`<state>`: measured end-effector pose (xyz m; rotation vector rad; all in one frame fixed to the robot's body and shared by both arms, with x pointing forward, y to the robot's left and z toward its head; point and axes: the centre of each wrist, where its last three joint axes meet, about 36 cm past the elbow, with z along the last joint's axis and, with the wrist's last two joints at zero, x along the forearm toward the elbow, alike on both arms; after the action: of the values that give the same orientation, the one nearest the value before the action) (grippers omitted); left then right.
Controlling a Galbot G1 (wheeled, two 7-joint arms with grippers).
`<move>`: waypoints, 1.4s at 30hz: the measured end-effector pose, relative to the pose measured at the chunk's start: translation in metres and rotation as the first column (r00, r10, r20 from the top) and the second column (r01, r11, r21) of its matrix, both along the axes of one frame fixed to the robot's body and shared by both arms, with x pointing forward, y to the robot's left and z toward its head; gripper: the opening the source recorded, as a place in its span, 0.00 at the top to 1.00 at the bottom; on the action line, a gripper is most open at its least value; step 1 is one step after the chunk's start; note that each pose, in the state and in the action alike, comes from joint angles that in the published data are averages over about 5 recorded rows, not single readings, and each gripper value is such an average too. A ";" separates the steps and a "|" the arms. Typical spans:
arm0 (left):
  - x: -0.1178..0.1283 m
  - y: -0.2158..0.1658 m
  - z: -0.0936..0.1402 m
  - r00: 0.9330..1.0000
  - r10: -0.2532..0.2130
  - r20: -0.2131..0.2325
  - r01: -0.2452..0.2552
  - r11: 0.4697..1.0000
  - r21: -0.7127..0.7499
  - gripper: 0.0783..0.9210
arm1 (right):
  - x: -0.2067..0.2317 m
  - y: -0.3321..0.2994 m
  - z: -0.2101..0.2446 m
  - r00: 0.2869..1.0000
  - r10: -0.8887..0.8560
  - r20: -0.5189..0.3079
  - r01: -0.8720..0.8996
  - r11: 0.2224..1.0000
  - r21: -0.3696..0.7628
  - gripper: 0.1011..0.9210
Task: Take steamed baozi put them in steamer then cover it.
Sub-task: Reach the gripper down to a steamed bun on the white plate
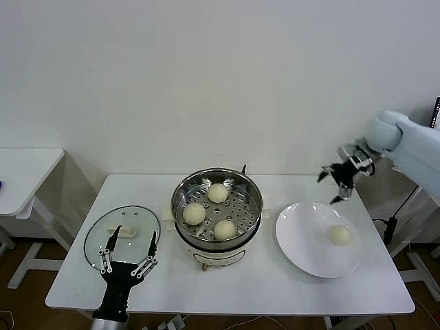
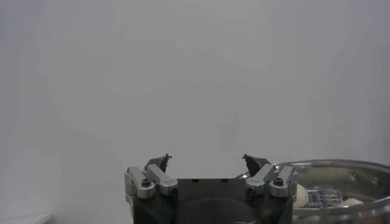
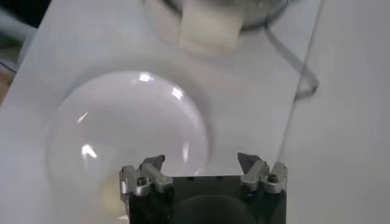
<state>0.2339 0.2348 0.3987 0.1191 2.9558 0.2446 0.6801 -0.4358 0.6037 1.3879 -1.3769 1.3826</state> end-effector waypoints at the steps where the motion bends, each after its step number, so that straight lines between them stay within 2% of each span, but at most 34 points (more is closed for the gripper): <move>1: 0.000 0.000 0.000 1.000 0.000 -0.001 0.000 1.000 0.001 0.12 | -0.002 -0.006 -0.009 1.000 -0.020 -0.011 0.020 1.000 -0.002 0.12; 13: -0.002 0.003 -0.004 1.000 -0.001 -0.011 0.001 1.000 0.016 0.12 | -0.024 -0.041 -0.092 0.983 -0.154 -0.103 0.149 0.987 -0.052 0.12; 26: -0.003 0.002 -0.004 1.000 0.002 -0.008 -0.002 1.000 0.016 0.12 | -0.032 -0.045 -0.132 0.973 -0.199 -0.116 0.193 0.979 -0.062 0.12; 29: -0.004 0.003 -0.003 1.000 0.003 -0.005 -0.003 1.000 0.017 0.12 | -0.032 -0.044 -0.136 0.973 -0.200 -0.113 0.195 0.979 -0.059 0.17; 34: -0.004 0.003 -0.003 1.000 0.004 -0.002 -0.004 1.000 0.017 0.12 | -0.033 -0.043 -0.139 0.974 -0.200 -0.107 0.196 0.979 -0.052 0.30; 42: -0.002 0.002 0.001 1.000 -0.006 0.013 0.005 1.000 0.017 0.12 | -0.034 -0.042 -0.128 0.978 -0.186 -0.096 0.182 0.982 -0.054 0.34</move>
<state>0.2322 0.2365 0.3999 0.1275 2.9410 0.2689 0.6461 -0.4778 0.4761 1.2496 -1.3628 1.1995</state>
